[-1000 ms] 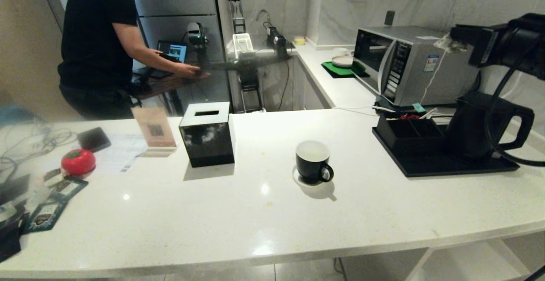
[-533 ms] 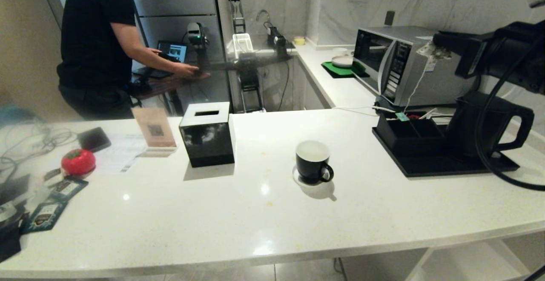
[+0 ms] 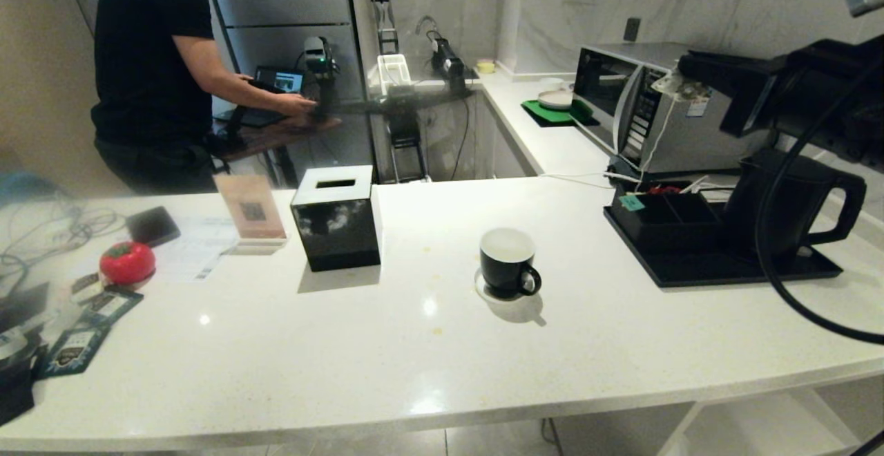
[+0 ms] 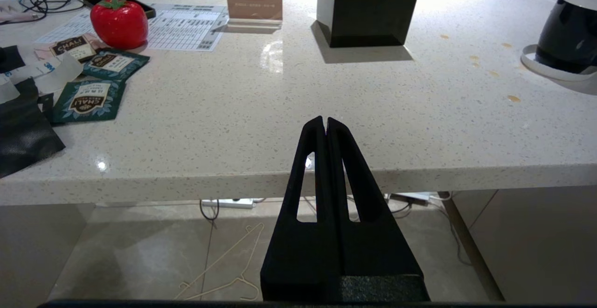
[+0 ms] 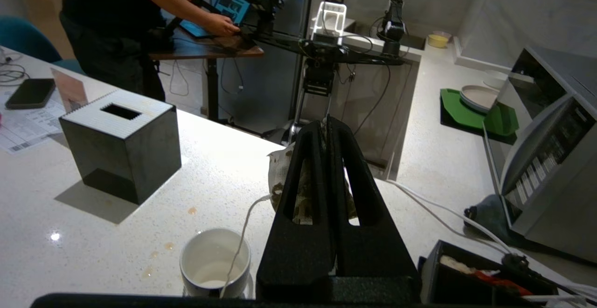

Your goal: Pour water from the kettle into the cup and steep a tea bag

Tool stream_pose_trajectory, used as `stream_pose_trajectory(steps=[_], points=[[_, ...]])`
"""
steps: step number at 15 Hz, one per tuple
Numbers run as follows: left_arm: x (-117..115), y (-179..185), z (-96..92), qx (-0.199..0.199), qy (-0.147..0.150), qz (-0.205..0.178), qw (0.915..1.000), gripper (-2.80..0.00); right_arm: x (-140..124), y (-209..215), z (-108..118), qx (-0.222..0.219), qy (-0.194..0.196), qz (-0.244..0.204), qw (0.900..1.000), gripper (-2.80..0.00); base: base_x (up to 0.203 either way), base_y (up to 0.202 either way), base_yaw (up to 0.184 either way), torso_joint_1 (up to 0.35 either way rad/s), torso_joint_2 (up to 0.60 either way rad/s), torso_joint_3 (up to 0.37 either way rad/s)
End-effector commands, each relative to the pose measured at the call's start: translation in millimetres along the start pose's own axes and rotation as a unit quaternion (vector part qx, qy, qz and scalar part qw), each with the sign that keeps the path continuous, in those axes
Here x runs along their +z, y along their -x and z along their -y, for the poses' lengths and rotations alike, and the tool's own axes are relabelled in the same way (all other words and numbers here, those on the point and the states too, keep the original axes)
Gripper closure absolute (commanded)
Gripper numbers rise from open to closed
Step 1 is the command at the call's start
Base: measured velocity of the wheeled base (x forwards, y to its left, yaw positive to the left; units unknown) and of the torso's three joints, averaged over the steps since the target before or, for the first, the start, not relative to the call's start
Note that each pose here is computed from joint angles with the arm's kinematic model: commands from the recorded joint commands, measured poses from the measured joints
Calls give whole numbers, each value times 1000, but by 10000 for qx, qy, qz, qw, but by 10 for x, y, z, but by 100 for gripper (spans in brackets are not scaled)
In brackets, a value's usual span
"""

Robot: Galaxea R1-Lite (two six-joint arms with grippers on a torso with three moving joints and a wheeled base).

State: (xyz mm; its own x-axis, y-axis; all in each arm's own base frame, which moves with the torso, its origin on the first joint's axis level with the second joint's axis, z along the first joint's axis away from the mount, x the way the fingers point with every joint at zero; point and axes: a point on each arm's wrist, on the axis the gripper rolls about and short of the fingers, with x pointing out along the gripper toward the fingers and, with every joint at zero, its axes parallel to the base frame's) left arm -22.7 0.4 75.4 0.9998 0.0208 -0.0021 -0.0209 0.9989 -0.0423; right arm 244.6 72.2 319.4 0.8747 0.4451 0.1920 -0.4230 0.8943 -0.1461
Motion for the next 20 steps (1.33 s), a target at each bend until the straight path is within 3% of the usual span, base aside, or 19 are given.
stream_pose_trajectory(steps=[1, 15, 20], points=[[0, -1, 0, 3, 3, -2, 10000, 0, -27, -43, -36, 88, -18, -6, 10000, 0, 0, 0, 0, 0, 0, 0], [1, -1, 0, 3, 11, 3, 10000, 0, 68, -152, -720, 1314, -241, 528, 9896, 0, 0, 0, 0, 0, 0, 0], [1, -1, 0, 3, 11, 3, 10000, 0, 66, -201, -748, 1362, -262, 580, 9886, 0, 0, 0, 0, 0, 0, 0]])
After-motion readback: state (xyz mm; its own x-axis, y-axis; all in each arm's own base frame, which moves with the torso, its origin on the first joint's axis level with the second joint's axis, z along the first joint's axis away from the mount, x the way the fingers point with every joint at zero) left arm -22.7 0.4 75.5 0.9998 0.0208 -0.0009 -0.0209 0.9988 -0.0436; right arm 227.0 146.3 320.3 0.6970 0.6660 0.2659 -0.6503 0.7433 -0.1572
